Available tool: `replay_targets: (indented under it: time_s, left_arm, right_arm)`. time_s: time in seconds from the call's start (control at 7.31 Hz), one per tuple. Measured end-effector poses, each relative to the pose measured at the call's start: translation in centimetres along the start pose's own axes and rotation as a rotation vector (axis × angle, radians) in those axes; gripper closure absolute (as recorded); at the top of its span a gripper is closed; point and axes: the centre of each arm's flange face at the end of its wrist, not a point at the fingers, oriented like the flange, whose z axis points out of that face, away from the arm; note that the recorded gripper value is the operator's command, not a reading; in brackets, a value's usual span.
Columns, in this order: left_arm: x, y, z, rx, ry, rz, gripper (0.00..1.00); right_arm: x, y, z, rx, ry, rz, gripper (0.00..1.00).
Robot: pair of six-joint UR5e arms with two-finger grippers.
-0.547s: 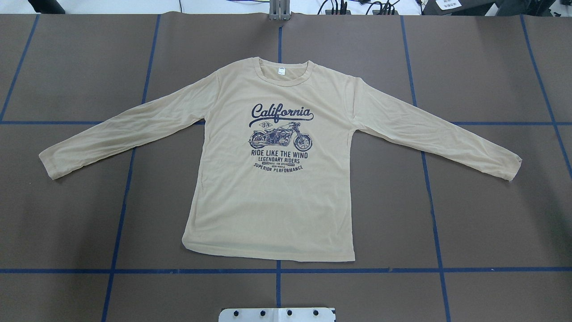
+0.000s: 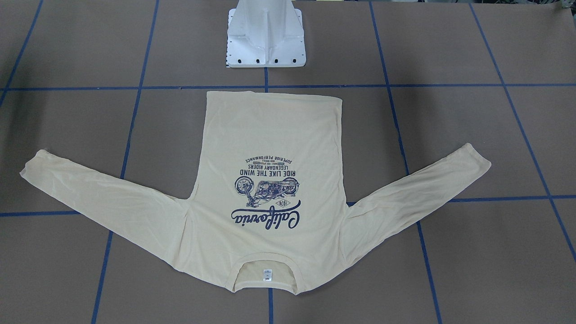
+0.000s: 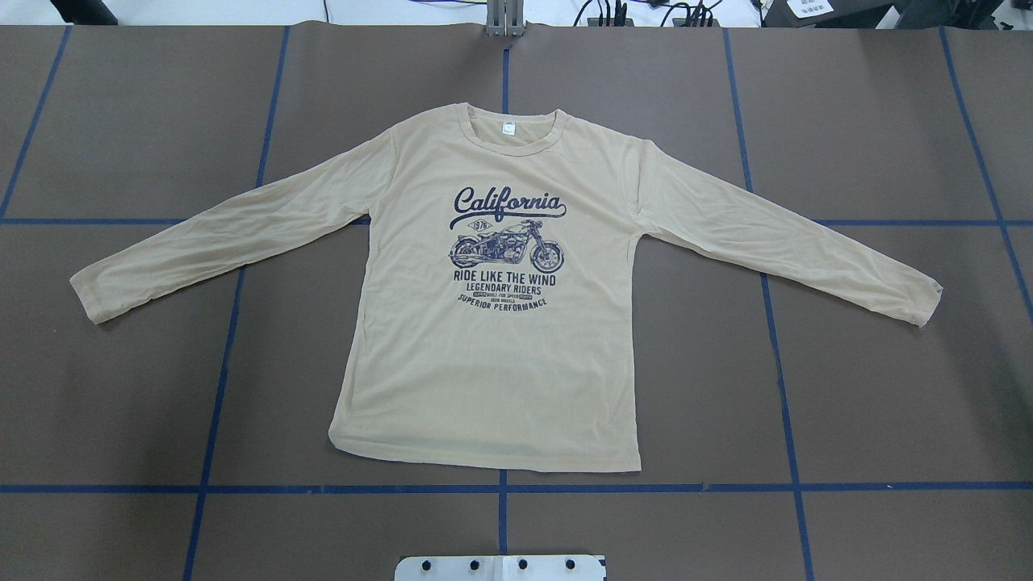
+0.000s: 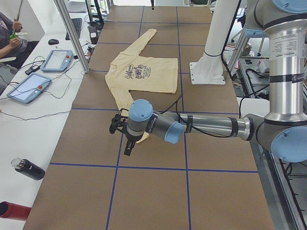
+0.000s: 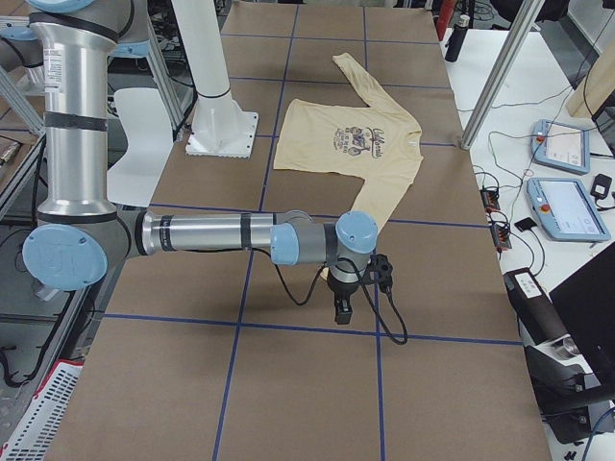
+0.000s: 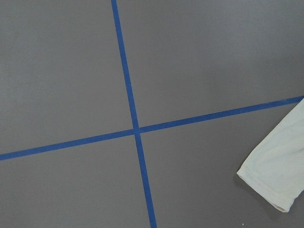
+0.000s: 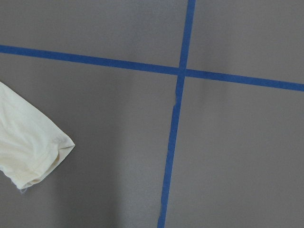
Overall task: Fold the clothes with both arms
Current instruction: 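Move the right gripper toward the sleeve cuff nearest it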
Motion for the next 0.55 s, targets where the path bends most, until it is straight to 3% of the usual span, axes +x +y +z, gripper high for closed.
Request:
replay_targets:
  time_s: [0.27,0.55]
  left_arm:
    - [0.5,0.7,-0.6,0.004,0.013,0.003,0.00]
    - [0.0,1.1,0.1,-0.007,0.019,-0.003,0.00]
  right_arm:
    - [0.0,-0.1,0.1,-0.002,-0.012,0.002,0.00]
    - [-1.6,-0.2,1.6,-0.028,-0.111,-0.017,0.00]
